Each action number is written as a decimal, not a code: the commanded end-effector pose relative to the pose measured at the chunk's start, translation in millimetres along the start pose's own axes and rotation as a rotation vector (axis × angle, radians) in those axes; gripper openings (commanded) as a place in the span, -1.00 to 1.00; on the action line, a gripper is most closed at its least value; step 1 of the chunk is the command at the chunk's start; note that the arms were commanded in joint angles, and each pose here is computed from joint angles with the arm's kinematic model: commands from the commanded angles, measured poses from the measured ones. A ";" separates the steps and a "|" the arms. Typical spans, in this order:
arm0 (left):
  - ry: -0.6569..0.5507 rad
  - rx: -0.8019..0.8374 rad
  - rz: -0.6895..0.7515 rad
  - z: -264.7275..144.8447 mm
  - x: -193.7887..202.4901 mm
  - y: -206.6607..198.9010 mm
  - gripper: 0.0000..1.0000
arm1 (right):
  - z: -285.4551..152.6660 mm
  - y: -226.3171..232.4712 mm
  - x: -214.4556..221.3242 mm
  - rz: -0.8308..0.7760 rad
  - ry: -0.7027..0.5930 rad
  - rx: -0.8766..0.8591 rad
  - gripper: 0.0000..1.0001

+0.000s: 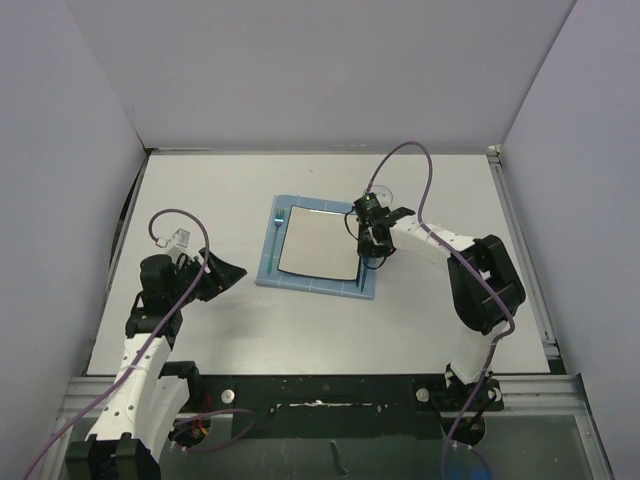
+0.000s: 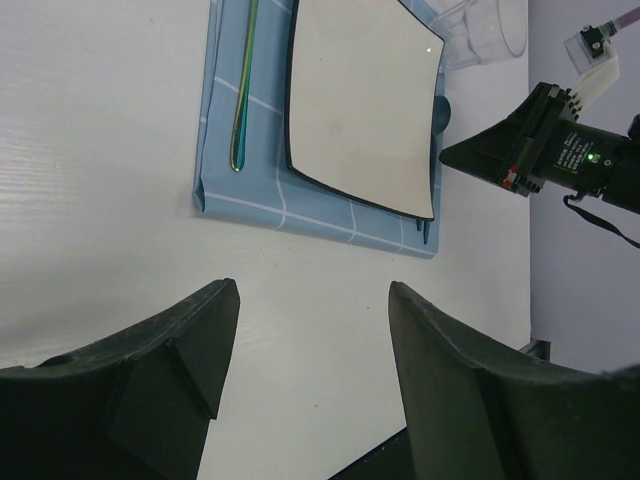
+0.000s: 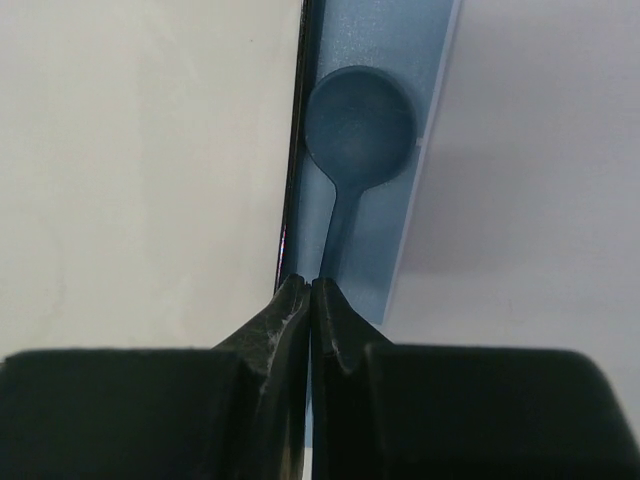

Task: Set the dinner table for one person
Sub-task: Adjust the knife on the napkin.

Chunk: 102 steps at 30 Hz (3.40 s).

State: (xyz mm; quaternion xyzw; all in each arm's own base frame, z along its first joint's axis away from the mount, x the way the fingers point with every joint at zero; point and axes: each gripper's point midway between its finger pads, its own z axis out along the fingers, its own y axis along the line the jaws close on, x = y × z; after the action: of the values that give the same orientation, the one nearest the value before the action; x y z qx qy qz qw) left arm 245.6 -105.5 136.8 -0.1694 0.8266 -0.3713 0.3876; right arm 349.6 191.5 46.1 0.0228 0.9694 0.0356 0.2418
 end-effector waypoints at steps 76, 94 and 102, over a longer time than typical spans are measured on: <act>-0.006 -0.011 0.051 5.9 -11.1 0.7 0.19 | 39.0 31.2 -41.4 0.044 -0.005 -0.065 -1.00; -0.001 -0.009 0.053 5.1 -7.9 1.8 0.19 | 34.5 36.1 -37.4 0.029 -0.005 -0.053 -1.00; 0.004 -0.005 0.047 4.4 -6.9 0.7 0.19 | 20.5 26.2 -38.7 0.020 -0.023 -0.028 -1.00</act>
State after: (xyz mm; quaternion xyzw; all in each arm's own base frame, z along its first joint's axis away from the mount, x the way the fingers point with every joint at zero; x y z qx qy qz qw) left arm 243.7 -103.3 118.7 -0.1726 0.8461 -0.3543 0.3590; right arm 392.7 205.3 24.4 0.0346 0.9719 0.0336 0.2305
